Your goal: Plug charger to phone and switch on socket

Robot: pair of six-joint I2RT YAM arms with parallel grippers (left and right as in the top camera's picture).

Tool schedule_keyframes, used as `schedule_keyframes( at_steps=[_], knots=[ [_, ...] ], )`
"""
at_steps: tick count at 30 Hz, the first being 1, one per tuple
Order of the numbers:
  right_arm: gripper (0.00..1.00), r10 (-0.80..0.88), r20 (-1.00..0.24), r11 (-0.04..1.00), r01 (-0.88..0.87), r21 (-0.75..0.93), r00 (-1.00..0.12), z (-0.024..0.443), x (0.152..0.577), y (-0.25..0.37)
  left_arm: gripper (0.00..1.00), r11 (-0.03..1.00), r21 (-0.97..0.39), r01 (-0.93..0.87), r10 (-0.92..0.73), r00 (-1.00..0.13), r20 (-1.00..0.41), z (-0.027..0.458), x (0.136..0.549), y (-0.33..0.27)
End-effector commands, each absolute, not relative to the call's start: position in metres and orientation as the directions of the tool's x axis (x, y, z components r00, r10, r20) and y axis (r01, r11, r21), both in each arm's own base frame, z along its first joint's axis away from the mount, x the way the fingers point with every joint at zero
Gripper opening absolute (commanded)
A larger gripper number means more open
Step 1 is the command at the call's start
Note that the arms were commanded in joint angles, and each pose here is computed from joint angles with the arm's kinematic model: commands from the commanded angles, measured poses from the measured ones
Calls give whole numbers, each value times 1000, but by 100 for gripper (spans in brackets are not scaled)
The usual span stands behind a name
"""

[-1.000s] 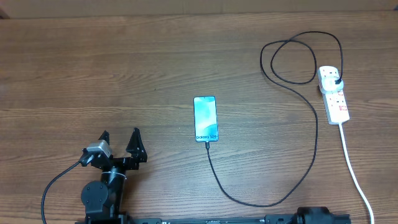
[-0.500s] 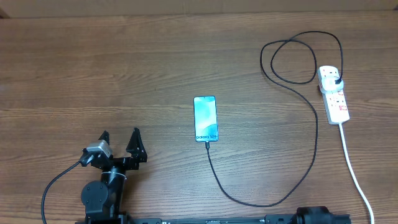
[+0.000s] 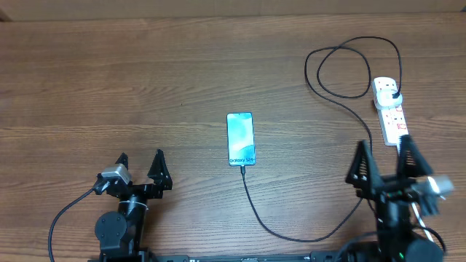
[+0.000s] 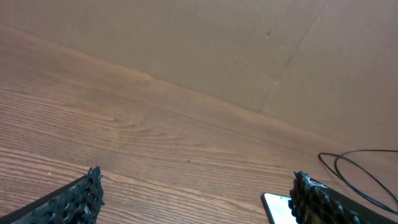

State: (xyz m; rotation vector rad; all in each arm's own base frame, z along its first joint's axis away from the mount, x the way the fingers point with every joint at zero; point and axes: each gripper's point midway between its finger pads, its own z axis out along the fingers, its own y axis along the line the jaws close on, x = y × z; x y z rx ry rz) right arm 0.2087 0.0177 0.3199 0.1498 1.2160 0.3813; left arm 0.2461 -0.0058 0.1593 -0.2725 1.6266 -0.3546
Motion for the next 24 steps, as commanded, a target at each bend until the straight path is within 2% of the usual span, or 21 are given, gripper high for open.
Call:
schedule_keyframes(
  at_steps=[1, 9, 19, 24],
  knots=[
    [100, 367, -889, 927, -193, 323, 273, 295, 219, 17, 100, 928, -369, 41, -365, -84, -927, 159, 246, -6],
    [100, 364, -907, 930, -136, 341, 212, 250, 235, 12, 100, 928, -369, 41, -365, -84, -927, 159, 246, -6],
    [100, 361, -920, 932, -107, 347, 155, 223, 242, 11, 100, 928, -369, 41, -365, -84, -927, 159, 246, -6],
    [100, 357, -931, 934, -67, 352, 81, 200, 245, 10, 100, 928, -369, 41, -365, -84, -927, 159, 246, -6]
  ],
)
